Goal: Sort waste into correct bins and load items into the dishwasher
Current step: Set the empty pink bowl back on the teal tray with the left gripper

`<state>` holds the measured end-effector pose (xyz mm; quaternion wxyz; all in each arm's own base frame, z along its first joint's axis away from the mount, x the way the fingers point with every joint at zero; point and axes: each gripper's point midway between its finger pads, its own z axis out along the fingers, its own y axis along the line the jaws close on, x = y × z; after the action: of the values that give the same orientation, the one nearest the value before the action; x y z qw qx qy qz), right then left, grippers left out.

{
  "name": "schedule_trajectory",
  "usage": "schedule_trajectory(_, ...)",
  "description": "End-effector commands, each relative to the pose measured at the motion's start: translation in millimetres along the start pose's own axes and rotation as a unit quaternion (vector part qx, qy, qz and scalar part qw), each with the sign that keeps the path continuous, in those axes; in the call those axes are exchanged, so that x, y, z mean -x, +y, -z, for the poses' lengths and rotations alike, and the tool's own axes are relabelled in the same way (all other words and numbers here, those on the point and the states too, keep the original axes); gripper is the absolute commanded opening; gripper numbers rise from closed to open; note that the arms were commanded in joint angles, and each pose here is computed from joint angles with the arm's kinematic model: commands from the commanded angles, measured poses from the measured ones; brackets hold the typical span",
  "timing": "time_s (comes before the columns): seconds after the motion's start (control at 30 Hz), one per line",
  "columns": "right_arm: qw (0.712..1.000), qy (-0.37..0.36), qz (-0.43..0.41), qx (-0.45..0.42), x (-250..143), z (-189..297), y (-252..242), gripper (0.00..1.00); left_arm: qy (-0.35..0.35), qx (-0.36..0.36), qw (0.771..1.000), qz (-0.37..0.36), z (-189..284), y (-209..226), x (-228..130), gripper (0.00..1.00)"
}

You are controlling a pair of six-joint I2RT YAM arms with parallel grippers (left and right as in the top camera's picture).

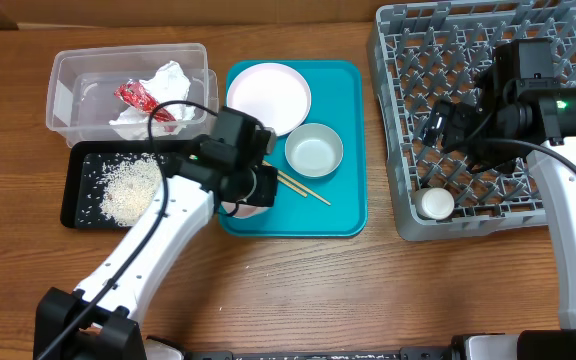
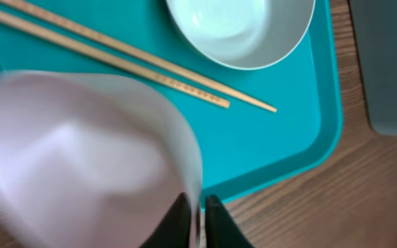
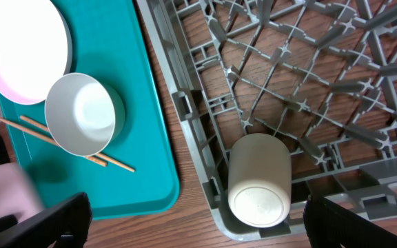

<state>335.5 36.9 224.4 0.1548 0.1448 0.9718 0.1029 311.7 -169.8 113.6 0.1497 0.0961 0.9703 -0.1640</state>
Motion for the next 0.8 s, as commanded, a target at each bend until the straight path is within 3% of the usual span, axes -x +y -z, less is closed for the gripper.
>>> schedule_trajectory(0.0,1.0,-0.012,0.002,0.004,4.2,6.4,1.3,1.0,-0.011,0.053,0.998,-0.02,-5.1,3.9,2.9,0.14)
schedule_trajectory(0.27,1.0,-0.014,0.003,0.011,5.5,6.4,4.0,1.0,0.004,0.061,0.998,-0.021,-12.6,5.2,-2.4,0.21)
schedule_trajectory(0.37,0.998,-0.018,0.011,0.055,8.7,7.0,22.8,1.0,-0.004,0.06,0.998,-0.019,-8.6,5.5,3.3,0.25)
schedule_trajectory(0.77,0.99,-0.01,0.06,0.126,-3.8,-30.2,113.4,0.91,-0.038,0.074,0.996,0.033,68.1,14.2,50.4,0.42)
